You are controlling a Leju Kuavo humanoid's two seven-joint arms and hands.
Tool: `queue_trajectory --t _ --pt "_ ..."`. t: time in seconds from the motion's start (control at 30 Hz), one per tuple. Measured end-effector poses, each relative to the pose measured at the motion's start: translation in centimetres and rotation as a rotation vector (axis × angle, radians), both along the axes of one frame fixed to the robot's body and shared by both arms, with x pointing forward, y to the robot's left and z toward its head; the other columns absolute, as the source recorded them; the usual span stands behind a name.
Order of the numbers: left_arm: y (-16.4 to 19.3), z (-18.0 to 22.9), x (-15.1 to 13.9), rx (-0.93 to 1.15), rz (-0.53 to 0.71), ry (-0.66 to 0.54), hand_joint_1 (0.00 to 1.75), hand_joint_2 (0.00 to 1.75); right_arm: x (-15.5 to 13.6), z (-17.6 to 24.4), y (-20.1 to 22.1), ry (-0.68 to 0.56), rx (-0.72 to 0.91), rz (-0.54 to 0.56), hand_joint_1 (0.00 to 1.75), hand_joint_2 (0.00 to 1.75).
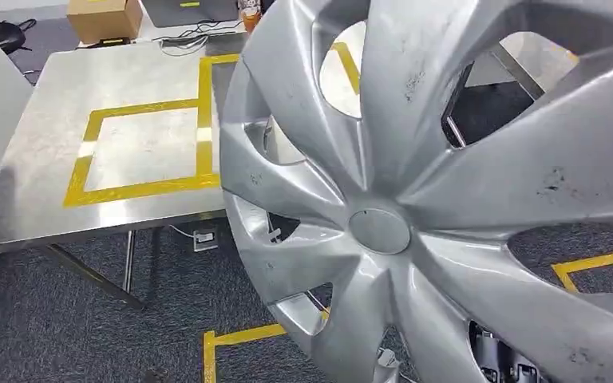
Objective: Take the parts from the cabinet and place them on the table.
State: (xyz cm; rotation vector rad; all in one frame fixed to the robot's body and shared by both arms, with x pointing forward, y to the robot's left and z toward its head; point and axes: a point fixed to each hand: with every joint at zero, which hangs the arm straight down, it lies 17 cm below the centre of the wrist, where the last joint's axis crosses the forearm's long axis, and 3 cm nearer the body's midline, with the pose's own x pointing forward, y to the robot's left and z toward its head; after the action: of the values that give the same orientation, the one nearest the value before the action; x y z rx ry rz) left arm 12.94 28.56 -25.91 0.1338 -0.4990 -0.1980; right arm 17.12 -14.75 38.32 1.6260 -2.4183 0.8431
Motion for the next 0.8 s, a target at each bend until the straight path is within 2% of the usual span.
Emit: queue_trajectory --t 0.8 --pt "-0.3 0.0 -1.1 0.002 0.012 0.006 0.0 1.75 -0.3 0.1 0.2 -0.007 -0.01 -0.009 1.75 1.75"
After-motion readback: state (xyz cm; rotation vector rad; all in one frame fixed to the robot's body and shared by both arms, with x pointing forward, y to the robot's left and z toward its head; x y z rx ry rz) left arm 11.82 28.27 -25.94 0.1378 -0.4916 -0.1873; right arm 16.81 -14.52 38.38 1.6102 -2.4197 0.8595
